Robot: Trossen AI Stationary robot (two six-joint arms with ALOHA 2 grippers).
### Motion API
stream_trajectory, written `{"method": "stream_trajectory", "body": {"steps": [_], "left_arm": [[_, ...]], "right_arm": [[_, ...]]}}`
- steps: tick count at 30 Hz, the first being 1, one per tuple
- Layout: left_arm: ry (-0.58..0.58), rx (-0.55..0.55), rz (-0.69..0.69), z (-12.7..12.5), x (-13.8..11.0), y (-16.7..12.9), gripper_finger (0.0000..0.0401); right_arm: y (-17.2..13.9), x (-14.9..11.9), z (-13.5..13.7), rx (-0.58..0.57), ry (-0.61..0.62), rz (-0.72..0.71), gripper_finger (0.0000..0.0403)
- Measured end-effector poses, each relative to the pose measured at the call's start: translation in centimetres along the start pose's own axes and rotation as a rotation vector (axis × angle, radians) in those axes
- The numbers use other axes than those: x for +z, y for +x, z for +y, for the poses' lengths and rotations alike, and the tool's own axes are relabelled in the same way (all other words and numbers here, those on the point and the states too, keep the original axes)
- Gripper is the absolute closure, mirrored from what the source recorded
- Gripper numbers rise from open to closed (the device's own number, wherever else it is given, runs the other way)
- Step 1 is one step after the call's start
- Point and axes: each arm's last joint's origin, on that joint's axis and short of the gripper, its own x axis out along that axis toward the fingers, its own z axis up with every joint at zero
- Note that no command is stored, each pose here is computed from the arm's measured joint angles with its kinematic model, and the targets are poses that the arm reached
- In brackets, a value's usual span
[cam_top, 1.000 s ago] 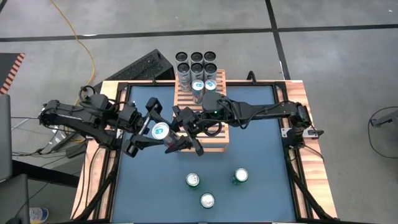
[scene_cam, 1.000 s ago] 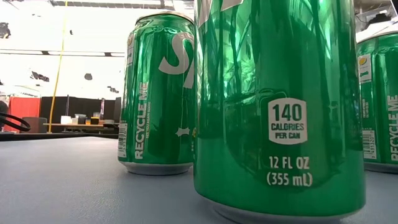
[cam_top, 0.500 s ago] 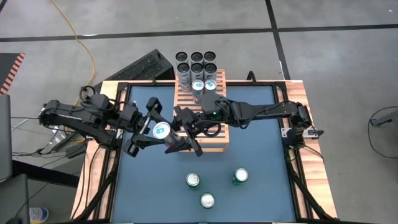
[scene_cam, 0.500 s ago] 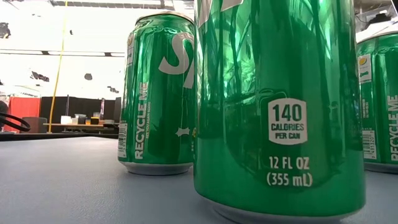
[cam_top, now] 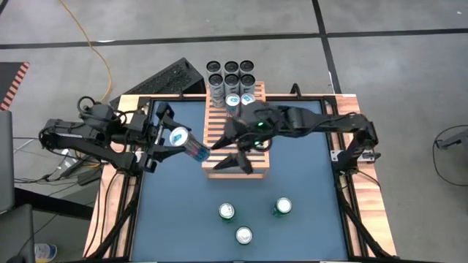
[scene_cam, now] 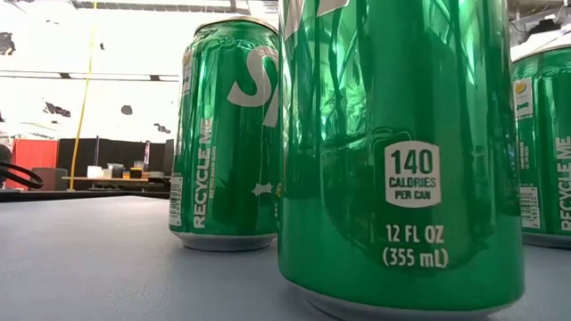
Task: Place canned beverage on shelf
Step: Put the blue soda can on the shelf aligned to the other blue soda can
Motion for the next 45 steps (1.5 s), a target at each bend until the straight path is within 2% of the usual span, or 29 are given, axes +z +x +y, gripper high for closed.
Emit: {"method": "stream_trajectory", "body": {"steps": [3,6,10,16,24,28,33,39,45], "left_arm": [[0.028,0.077,0.056,0.3,-0.4,-0.3,0.0160],[0.038,0.108,0.088,0.7,-0.8,-0.2,0.0160],[0.064,0.179,0.167,2.0,-1.8,0.2,0.0160],[0.077,0.305,0.258,5.3,-3.3,1.1,0.0160],[0.039,0.369,0.377,10.9,-5.8,2.0,0.0160],[0.061,0.335,0.409,12.8,-6.9,2.6,0.0160],[0.112,0.307,0.399,14.4,-6.8,2.2,0.0160],[0.080,0.251,0.344,16.0,-6.4,1.1,0.0160],[0.034,0.246,0.288,16.7,-9.2,0.3,0.0160]], "right_arm": [[-3.7,0.9,1.1,-0.061,-0.008,-0.007,0.0127],[-8.0,1.5,2.5,-0.160,-0.027,-0.022,0.0127],[-13.0,1.7,4.0,-0.275,0.006,-0.059,0.0127],[-18.4,2.0,6.9,-0.336,-0.002,-0.185,0.0127],[-18.7,1.6,8.7,-0.357,-0.056,-0.187,0.0127],[-17.8,1.4,9.0,-0.343,-0.068,-0.163,0.0127],[-17.1,1.2,9.3,-0.329,-0.073,-0.139,0.0127],[-17.1,1.0,10.0,-0.308,-0.078,-0.140,0.0127],[-17.1,1.0,10.1,-0.304,-0.055,-0.144,0.0127]]}}
